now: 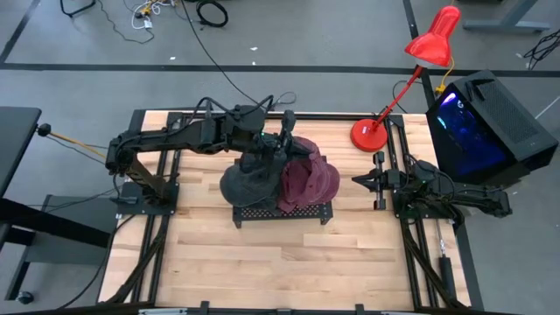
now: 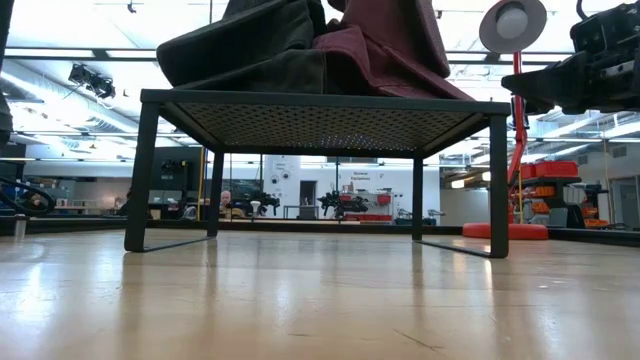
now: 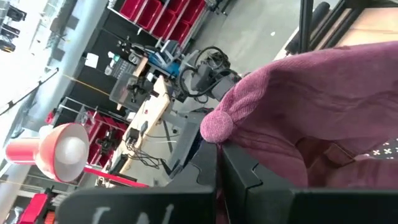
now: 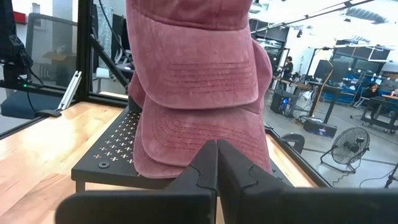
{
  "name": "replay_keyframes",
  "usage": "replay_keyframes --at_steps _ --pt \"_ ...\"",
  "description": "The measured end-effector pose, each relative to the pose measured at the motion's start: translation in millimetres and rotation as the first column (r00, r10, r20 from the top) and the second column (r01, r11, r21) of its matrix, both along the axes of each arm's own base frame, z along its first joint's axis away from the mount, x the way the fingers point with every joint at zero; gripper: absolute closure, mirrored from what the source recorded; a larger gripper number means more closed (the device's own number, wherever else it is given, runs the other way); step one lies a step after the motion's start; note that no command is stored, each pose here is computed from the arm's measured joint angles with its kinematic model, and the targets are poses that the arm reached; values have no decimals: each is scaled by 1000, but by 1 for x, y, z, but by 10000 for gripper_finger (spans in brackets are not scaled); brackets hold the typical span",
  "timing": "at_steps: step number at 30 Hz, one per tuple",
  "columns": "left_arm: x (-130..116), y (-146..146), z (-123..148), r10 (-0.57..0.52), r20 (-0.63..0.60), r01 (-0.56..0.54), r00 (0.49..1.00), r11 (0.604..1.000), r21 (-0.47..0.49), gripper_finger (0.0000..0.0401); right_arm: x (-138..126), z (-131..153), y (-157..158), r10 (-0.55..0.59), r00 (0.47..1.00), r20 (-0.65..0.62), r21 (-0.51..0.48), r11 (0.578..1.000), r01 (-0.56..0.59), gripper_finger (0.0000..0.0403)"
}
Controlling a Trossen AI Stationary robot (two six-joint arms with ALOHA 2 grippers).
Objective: Pick & Place hat
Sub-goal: Stack the red cap on top of the red cap on the shelf
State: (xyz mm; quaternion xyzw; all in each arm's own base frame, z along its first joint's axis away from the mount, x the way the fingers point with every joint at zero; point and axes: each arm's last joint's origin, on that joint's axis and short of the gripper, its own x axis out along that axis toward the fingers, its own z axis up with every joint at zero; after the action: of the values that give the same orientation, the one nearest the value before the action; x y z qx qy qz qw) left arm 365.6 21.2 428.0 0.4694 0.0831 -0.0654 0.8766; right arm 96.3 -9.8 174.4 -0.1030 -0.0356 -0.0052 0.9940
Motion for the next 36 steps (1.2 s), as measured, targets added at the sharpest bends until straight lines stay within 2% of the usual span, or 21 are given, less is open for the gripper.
replay_keyframes --at_steps 7,15,27,36 --pt "1 7 -4 2 -4 -3 1000 1000 -25 393 0 0 0 0 1000 0 0 1000 0 399" --pt "-6 11 14 -37 117 40 992 999 -22 396 0 0 0 0 1000 0 0 1000 0 399" --pt "-9 27 20 -93 173 103 981 993 -52 396 0 0 0 1 1000 1 0 1000 -1 399" --pt "-2 37 17 -73 194 91 978 992 -89 396 0 0 0 0 1000 1 0 1000 0 399"
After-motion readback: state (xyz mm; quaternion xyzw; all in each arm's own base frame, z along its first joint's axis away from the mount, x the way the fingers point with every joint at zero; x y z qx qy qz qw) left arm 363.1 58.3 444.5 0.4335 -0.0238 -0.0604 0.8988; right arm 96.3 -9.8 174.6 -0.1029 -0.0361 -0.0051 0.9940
